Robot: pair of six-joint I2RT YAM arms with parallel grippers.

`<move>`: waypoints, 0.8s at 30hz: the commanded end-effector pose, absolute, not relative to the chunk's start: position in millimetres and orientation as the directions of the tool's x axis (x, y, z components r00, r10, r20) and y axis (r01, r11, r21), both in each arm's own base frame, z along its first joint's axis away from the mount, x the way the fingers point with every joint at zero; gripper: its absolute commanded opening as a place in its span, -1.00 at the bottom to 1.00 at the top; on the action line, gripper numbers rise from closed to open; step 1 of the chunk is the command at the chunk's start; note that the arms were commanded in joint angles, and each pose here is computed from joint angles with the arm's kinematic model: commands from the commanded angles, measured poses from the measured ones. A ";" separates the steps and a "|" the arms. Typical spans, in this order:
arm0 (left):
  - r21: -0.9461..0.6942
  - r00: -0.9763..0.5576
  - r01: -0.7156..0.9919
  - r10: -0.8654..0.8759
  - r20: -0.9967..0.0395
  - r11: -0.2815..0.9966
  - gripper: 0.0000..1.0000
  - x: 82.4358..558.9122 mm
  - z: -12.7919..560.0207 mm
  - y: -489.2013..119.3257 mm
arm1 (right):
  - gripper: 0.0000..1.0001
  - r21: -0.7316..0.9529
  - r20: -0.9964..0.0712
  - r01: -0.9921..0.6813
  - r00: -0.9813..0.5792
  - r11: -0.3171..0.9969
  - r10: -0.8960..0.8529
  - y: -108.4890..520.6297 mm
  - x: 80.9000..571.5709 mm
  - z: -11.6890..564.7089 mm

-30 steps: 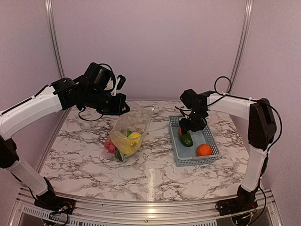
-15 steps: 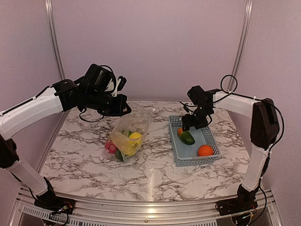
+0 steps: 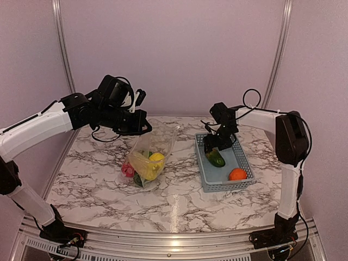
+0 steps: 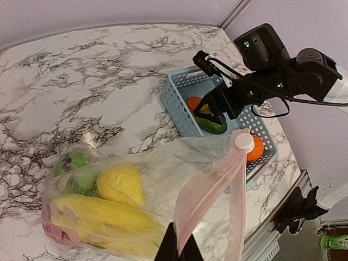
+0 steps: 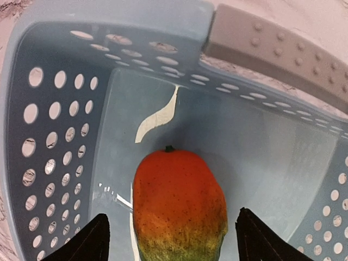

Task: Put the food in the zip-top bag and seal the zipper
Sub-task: Adjust the fake fruit in the bin, then pick up the fake fruit from the bin.

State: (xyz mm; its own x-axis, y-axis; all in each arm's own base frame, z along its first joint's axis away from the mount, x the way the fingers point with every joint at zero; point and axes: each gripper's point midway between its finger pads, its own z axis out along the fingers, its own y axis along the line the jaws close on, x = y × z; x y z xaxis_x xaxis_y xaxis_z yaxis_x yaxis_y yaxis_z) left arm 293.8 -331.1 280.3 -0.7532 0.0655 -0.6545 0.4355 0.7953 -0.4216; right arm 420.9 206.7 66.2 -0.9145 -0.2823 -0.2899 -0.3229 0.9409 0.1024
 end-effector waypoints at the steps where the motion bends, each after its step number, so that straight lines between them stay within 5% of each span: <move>1: -0.427 -0.738 0.453 0.060 -0.673 0.783 -1.00 289.1 292.5 -328.1 | 0.51 0.085 -0.277 -0.308 -0.921 0.947 -0.275 203.0 425.2 57.1; 14: -0.431 -0.745 0.448 0.060 -0.665 0.783 -1.00 287.9 287.4 -327.5 | -0.07 0.156 -0.290 -0.272 -0.932 0.950 -0.219 205.9 408.4 80.6; 24: -0.445 -0.748 0.446 0.050 -0.662 0.777 -1.00 290.8 284.6 -332.4 | -0.15 0.287 -0.615 -0.397 -0.774 0.872 -0.150 242.2 395.5 244.7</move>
State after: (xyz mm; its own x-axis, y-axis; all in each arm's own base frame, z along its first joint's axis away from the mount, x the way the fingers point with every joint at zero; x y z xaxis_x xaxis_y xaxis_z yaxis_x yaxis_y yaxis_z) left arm 291.8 -329.2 281.1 -0.7514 0.0625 -0.6569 0.4368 0.7933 -0.4241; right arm 400.2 213.0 150.0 -0.8889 -0.1945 -0.4148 -0.2992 0.9321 0.2040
